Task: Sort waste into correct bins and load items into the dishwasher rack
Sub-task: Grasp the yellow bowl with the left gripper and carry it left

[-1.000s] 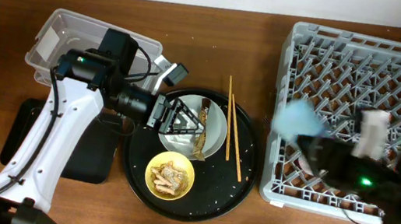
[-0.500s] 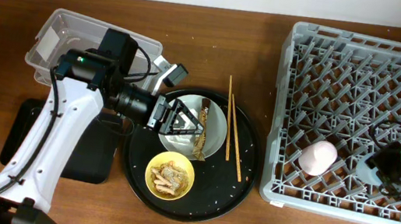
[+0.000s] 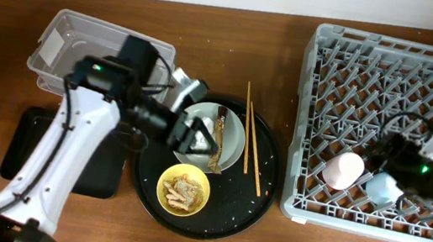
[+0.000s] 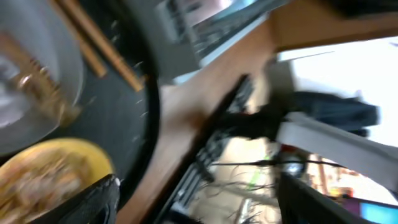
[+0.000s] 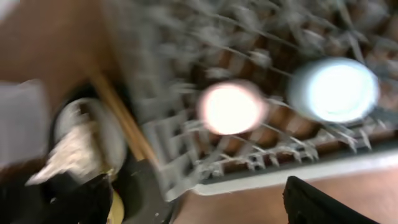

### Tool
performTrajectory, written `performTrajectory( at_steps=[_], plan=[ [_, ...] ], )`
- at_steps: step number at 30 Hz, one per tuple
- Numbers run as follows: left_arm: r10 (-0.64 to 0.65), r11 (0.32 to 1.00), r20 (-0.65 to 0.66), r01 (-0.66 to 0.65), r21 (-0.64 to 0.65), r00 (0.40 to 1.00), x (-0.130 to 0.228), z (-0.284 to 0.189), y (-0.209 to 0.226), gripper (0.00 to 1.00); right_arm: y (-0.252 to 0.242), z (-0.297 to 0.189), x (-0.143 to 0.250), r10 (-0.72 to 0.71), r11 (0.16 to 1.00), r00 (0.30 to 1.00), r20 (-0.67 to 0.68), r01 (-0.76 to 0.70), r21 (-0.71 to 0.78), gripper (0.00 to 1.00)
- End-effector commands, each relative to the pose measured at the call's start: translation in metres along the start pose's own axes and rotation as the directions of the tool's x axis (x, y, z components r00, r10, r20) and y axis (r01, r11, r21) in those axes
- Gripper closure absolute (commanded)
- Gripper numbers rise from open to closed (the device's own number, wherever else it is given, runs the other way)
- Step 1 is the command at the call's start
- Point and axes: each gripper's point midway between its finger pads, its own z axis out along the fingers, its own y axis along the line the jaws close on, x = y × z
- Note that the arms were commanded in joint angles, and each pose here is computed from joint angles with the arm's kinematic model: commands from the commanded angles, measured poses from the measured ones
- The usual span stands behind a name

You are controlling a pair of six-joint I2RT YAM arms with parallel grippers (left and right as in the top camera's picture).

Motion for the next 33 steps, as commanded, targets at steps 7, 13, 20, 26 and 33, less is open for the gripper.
performTrajectory(
  at_steps=[7,13,20,26,33],
  plan=[
    [-0.153,0.722,-0.065,0.067,-0.688,0.986,0.064,0.072,0.056,0.34,0.068,-0.060,0.036,-0.289,0.935,0.936,0.199,0.321,-0.151,0.02],
    [-0.152,0.729,-0.043,0.082,-0.679,0.988,0.100,0.130,0.095,0.59,0.065,-0.053,0.038,-0.284,0.940,0.945,0.162,0.307,-0.147,0.02],
    [-0.070,0.695,-0.038,0.021,-0.719,0.997,0.096,0.137,0.118,1.00,0.063,-0.036,0.037,-0.270,0.949,0.960,0.081,0.279,-0.146,0.02],
    [-0.039,0.685,-0.067,-0.022,-0.728,0.997,0.095,0.137,0.121,0.98,0.060,-0.030,0.039,-0.262,0.954,0.964,0.041,0.265,-0.140,0.02],
    [-0.037,0.658,-0.071,-0.029,-0.753,0.997,0.095,0.143,0.135,0.91,0.060,-0.030,0.040,-0.262,0.954,0.964,0.040,0.265,-0.139,0.02]
  ],
)
